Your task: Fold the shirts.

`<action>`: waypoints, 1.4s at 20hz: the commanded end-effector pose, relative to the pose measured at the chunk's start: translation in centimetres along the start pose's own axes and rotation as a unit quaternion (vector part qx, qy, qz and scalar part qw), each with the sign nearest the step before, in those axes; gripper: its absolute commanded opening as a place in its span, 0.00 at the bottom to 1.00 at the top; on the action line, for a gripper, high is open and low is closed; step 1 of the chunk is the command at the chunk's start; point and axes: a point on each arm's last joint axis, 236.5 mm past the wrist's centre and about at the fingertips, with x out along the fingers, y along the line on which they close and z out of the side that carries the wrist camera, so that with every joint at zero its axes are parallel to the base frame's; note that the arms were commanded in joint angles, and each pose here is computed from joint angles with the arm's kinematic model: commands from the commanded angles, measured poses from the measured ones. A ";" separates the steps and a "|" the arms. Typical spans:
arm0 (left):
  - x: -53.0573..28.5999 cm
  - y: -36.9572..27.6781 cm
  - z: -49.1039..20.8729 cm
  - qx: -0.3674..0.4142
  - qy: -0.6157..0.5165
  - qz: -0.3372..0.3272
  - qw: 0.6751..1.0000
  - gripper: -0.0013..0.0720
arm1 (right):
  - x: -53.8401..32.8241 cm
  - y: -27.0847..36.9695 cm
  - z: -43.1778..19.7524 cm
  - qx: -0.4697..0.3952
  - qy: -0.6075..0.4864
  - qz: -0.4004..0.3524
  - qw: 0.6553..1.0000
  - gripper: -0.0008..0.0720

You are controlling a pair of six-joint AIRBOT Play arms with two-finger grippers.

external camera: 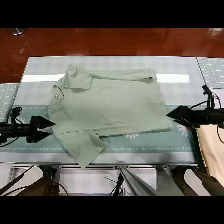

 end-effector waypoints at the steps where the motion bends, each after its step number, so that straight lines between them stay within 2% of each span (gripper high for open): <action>1: 1.1 0.1 -0.4 0.002 -0.005 -0.015 1.000 0.98 | 0.9 -0.1 -1.2 0.009 -0.003 0.012 1.000 0.86; 8: 2.8 1.4 -1.9 0.008 0.047 0.014 0.999 0.98 | 0.9 0.7 -1.5 0.022 0.002 0.030 0.999 0.86; 11: 3.4 1.3 -1.8 -0.003 0.052 0.004 0.999 0.97 | 0.9 0.6 -1.2 0.022 -0.003 0.028 0.999 0.86; 14: 4.1 1.0 -1.6 0.022 0.050 0.010 0.998 0.95 | 0.9 0.5 -0.9 0.024 -0.009 0.026 0.999 0.86; 15: 4.5 0.9 -1.6 0.031 0.050 0.015 0.998 0.78 | 0.9 0.5 -0.7 0.025 -0.015 0.024 0.999 0.86; 16: 4.8 0.9 -1.4 0.039 0.046 0.023 0.998 0.26 | 0.9 0.2 -0.2 0.025 -0.024 0.019 0.999 0.86; 17: 5.0 0.7 -1.1 0.043 0.041 0.023 0.998 0.07 | 0.8 -0.6 0.4 0.032 -0.037 0.004 0.999 0.86; 20: 5.1 0.1 -0.9 0.041 0.036 0.012 0.998 0.05 | -0.3 -4.7 1.8 0.087 -0.074 -0.053 0.992 0.86; 23: 5.1 0.1 -0.9 0.041 0.035 0.012 0.998 0.05 | -0.1 -7.7 0.6 0.126 -0.043 -0.084 0.987 0.86; 28: 5.1 0.1 -0.9 0.041 0.036 0.012 0.998 0.05 | 2.8 -8.1 -1.1 0.156 0.032 -0.050 0.986 0.86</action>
